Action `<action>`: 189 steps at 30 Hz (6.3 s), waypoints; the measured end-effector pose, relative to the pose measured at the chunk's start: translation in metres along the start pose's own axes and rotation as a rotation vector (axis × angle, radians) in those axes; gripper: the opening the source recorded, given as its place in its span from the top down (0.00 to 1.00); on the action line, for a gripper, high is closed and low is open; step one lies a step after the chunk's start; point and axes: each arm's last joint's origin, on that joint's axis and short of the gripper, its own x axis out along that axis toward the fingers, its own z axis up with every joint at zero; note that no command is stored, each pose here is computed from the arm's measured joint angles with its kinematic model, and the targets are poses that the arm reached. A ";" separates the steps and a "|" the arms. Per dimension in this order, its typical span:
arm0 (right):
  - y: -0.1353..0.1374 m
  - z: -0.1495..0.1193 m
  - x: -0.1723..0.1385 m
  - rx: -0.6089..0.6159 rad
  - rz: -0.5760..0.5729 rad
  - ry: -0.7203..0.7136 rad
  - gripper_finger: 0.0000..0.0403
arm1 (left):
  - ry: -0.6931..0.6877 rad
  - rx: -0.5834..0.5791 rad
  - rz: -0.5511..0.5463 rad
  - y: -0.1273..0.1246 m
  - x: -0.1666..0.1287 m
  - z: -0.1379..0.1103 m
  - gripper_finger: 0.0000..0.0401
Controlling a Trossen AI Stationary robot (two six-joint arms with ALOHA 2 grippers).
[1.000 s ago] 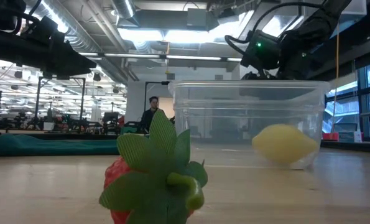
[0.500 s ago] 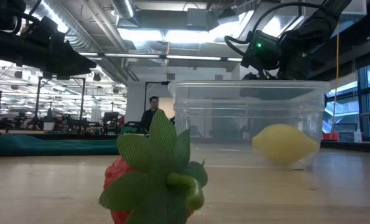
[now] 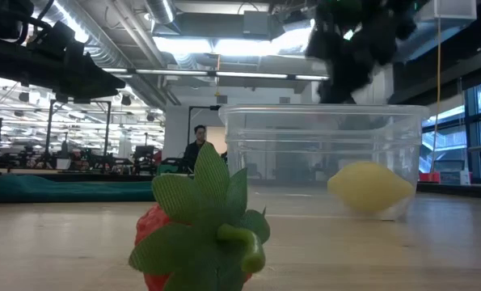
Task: Pick and placing Produce into tupperware
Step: Put the apricot into the transparent bin, then put the strawberry into the transparent bin
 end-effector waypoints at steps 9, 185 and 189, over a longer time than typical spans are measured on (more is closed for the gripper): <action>0.061 0.044 -0.014 -0.145 0.161 -0.086 0.76 | -0.001 0.002 0.000 0.000 0.000 0.000 0.38; 0.181 0.011 -0.050 0.243 0.021 -0.115 0.72 | -0.005 -0.076 0.000 0.000 0.000 0.000 0.38; 0.155 0.031 -0.051 0.231 -0.038 -0.170 0.71 | -0.005 -0.076 0.000 0.000 0.000 0.001 0.38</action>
